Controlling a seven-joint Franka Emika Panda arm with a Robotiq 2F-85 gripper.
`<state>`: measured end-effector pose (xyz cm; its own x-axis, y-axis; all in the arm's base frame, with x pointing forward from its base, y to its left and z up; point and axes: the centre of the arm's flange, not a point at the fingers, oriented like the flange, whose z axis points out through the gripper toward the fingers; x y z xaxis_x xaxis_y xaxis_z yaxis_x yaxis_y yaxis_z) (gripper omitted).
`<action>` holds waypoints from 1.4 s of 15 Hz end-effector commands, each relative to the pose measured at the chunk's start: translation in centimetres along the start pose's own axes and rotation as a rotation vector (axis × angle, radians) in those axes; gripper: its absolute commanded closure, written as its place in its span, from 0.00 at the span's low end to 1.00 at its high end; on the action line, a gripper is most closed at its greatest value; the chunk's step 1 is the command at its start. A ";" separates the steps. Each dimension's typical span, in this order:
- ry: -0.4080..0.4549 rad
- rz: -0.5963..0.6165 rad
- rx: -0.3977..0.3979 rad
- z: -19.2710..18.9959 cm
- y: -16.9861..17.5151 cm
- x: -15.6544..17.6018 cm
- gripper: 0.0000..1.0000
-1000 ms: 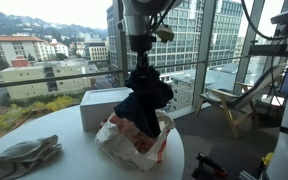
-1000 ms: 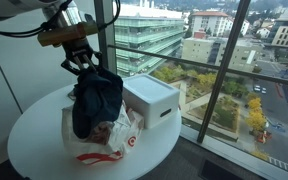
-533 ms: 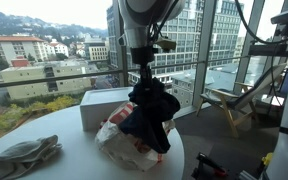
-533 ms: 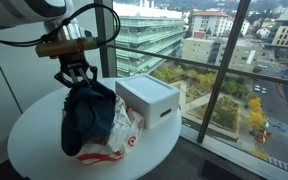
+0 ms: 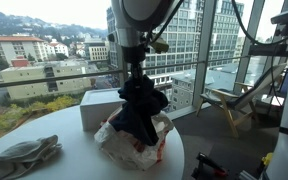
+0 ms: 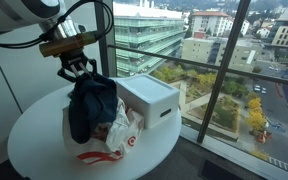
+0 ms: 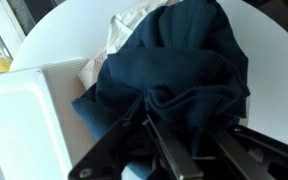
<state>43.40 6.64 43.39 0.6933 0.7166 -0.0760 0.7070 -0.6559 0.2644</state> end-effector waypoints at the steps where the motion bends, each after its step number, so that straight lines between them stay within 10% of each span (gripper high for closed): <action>1: 0.053 -0.022 -0.051 0.5 -0.1 1.1 0.97; 13: 0.187 -0.058 -0.168 0.4 0.0 2.5 0.97; 21: 0.108 -0.039 0.003 3.1 -1.6 2.1 0.97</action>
<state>44.47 8.28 39.89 0.6382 0.7690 0.0371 0.7239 -0.6158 0.3111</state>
